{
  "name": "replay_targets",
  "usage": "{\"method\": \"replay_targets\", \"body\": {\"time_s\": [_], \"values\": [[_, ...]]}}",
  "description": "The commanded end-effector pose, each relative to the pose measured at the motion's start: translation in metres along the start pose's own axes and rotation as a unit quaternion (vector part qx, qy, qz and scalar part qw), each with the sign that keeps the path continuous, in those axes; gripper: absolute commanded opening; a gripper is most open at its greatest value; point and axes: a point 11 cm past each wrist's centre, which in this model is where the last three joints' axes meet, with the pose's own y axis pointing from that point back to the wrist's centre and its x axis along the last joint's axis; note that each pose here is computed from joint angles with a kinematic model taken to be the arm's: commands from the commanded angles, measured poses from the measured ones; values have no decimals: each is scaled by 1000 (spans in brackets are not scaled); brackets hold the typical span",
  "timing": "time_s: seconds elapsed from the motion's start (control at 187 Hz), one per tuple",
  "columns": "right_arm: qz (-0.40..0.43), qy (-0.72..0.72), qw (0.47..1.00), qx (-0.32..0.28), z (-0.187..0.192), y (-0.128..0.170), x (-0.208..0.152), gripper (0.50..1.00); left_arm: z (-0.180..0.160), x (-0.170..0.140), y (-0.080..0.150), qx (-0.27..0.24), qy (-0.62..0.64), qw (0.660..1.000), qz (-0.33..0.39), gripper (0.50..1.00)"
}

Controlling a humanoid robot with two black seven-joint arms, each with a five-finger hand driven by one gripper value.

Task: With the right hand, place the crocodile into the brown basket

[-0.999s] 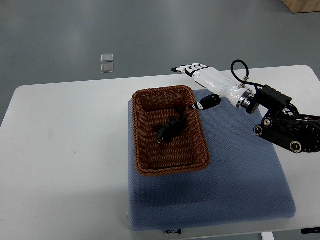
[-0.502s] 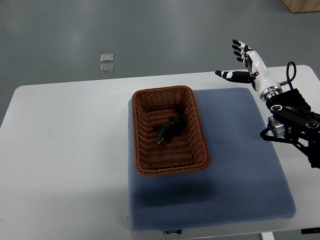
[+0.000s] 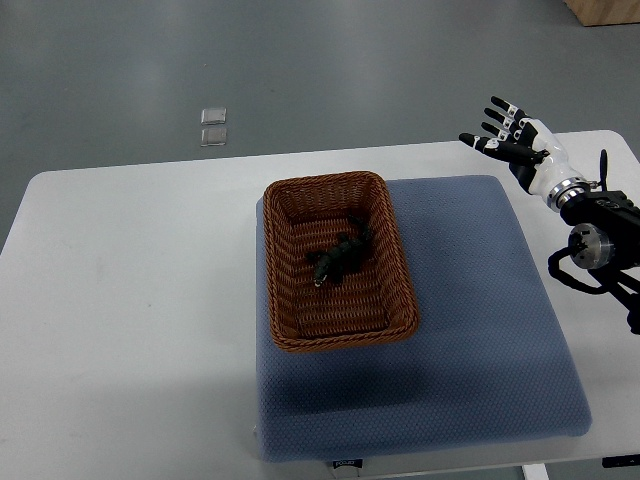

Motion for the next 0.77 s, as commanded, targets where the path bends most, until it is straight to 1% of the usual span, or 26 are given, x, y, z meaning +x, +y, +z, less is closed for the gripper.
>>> {"method": "replay_targets", "body": {"time_s": [0.0, 0.123, 0.347, 0.561, 0.764], "values": [[7, -24, 1000, -1, 2, 2, 5, 928, 0, 0, 0, 0, 0, 1000, 0, 1000], [17, -40, 999, -5, 8, 5, 10, 928, 0, 0, 0, 0, 0, 1000, 0, 1000], [20, -27, 999, -3, 19, 9, 6, 928, 0, 0, 0, 0, 0, 1000, 0, 1000], [36, -17, 999, 3, 17, 12, 16, 930, 0, 0, 0, 0, 0, 1000, 0, 1000], [38, -15, 999, 3, 15, 11, 16, 930, 0, 0, 0, 0, 0, 1000, 0, 1000]]}}
